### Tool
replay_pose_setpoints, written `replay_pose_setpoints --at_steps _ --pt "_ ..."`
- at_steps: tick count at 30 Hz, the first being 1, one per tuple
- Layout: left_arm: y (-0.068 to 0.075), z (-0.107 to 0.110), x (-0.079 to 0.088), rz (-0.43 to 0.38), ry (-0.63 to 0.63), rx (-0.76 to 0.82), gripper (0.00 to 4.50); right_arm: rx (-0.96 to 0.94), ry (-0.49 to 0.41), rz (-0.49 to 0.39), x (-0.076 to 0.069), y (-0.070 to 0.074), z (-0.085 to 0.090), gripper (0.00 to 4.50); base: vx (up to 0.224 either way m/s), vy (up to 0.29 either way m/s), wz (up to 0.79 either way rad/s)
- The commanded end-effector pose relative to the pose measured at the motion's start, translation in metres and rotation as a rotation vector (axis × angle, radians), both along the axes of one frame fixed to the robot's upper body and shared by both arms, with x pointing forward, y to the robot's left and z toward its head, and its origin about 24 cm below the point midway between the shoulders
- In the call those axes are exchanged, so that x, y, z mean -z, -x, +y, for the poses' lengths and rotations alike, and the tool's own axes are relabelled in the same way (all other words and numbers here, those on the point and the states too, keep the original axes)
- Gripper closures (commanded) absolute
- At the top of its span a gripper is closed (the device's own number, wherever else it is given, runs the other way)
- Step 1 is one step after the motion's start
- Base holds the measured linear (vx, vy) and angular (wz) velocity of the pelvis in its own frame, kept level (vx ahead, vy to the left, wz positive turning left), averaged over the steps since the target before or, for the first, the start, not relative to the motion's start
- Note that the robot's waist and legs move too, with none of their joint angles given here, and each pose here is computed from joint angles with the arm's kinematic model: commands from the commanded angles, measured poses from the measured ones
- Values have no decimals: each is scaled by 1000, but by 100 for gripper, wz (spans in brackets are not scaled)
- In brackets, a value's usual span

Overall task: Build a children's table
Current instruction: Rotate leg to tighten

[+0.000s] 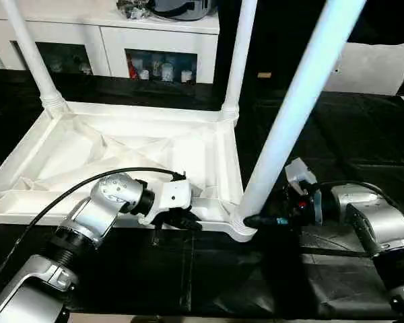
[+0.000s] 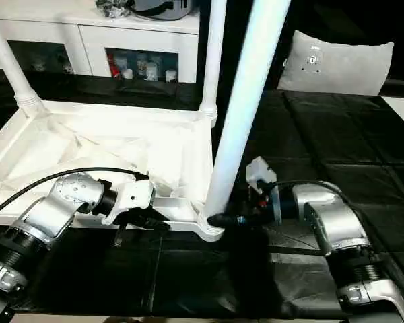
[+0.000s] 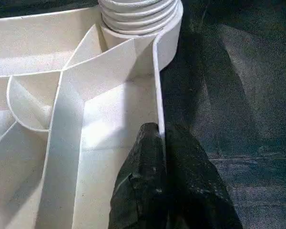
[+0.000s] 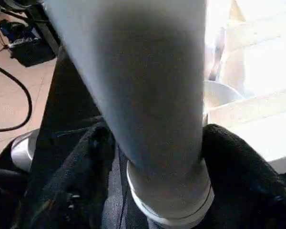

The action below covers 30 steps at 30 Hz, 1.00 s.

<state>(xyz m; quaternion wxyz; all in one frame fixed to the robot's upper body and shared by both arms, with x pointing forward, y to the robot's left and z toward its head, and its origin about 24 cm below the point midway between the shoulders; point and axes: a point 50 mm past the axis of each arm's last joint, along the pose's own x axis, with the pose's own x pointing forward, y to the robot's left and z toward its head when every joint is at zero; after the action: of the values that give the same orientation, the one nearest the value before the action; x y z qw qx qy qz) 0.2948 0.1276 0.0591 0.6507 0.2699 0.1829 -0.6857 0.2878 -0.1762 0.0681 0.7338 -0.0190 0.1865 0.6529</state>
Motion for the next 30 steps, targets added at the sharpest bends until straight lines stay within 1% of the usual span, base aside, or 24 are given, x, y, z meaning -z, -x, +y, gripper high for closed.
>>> replay_pose_setpoints --at_steps 1,2,4,6,7,9,10,12,13,15,16,17,18,20,21,22,23,24,25,26,27,29,30 --pt "4 -10 0 -11 -9 81 450 -7 0 27 6 -6 1 181 0 0 0" --pt "4 -10 0 -11 -9 81 450 -7 0 27 6 -6 1 193 0 0 0" --pt "3 -9 0 -7 0 69 450 9 -1 43 13 -12 1 201 0 0 0" --pt "3 -9 0 -4 6 64 450 16 -2 51 15 -14 1 208 0 0 0" --pt "3 -9 -1 5 20 49 450 30 -7 57 19 -16 2 215 0 0 0" --pt "1 -12 -1 22 57 -22 450 76 -20 68 26 -20 5 225 0 0 0" --pt "1 -12 -1 22 57 -22 450 76 -20 68 26 -20 5 227 0 0 0" --pt "-3 -15 -2 29 85 -90 450 136 -12 80 33 -24 6 234 0 0 0" --pt "-6 -18 -3 36 112 -157 450 250 32 81 41 -30 4 237 0 0 0" --pt "-8 -24 -4 51 149 -232 450 399 97 65 49 -37 2 241 0 0 0" --pt "-9 -27 -5 61 171 -268 450 480 117 65 51 -42 0 241 0 0 0" --pt "-11 -34 -6 67 195 -332 450 607 135 68 53 -49 -2 244 0 0 0" --pt "-11 -34 -6 68 196 -337 450 616 136 69 53 -49 -2 247 0 0 0" --pt "-14 -44 -6 54 192 -413 450 734 145 78 55 -53 -7 249 0 0 0" --pt "-15 -44 -6 53 192 -416 450 739 146 78 55 -53 -7 249 0 0 0" --pt "-16 -49 -6 48 193 -444 450 754 129 94 62 -48 -9 249 0 0 0" --pt "-16 -49 -6 48 193 -444 450 754 129 94 62 -48 -9 249 0 0 0" --pt "-17 -54 -6 43 193 -468 450 753 105 103 69 -41 -9 249 0 0 0" --pt "-16 -58 -5 37 188 -478 450 732 80 100 82 -26 -13 216 0 0 0" --pt "-16 -59 -5 36 187 -479 450 731 79 99 83 -25 -13 196 0 0 0" --pt "-16 -59 -5 27 179 -483 450 725 62 91 87 -20 -14 182 0 0 0" --pt "-17 -56 -5 11 164 -488 450 716 53 99 88 -18 -16 173 0 0 0" --pt "-18 -54 -4 -3 153 -485 450 703 54 87 89 -17 -14 173 0 0 0"
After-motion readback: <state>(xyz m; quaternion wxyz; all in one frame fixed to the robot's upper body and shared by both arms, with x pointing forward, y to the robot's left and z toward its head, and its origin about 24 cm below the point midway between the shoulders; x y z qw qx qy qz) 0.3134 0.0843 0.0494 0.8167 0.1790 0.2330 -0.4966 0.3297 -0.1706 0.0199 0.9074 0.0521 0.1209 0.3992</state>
